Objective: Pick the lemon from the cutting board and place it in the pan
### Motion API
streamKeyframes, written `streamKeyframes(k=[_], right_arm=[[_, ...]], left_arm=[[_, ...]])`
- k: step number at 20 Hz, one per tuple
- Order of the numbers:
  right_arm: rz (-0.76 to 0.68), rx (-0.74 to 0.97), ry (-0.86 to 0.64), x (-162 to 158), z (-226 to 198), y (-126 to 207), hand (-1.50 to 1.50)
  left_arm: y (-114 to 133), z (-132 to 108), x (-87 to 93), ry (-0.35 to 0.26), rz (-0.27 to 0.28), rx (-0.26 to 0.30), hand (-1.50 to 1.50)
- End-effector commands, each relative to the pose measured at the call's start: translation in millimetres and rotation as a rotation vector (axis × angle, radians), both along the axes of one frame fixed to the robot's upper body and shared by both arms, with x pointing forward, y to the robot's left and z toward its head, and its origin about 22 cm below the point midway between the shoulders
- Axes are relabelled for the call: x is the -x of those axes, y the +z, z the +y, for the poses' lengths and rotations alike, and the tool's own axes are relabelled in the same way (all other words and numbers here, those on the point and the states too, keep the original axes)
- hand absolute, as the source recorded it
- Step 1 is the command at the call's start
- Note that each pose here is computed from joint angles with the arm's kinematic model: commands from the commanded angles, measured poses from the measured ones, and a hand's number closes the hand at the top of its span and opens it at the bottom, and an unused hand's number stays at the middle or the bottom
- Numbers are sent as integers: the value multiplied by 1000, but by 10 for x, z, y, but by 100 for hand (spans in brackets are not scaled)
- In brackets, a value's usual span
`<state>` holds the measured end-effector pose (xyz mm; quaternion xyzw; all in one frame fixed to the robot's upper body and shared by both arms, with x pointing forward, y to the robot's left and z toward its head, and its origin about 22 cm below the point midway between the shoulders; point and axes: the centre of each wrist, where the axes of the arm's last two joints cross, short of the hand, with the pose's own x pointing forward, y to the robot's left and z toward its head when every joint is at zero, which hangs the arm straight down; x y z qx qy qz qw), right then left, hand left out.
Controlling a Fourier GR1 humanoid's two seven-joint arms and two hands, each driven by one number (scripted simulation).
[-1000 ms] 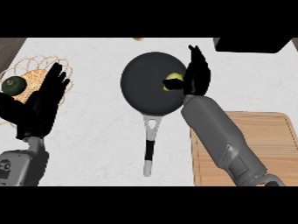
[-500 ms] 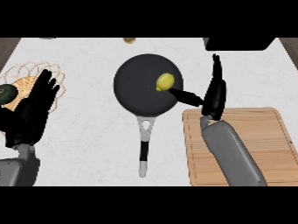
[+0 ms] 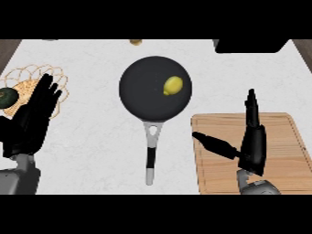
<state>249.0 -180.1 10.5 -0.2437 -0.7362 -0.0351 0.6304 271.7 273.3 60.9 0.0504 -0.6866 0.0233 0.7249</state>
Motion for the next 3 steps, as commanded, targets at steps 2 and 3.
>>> streamKeyframes(k=[2, 3], right_arm=[[1, 17, -18, 212, -90, -82, -150], [-6, 26, -8, 329, -117, -132, -150]], left_arm=[[-102, -155, 9, 6, -10, -1, 0], [-104, 65, -32, -2, -7, -3, 0]])
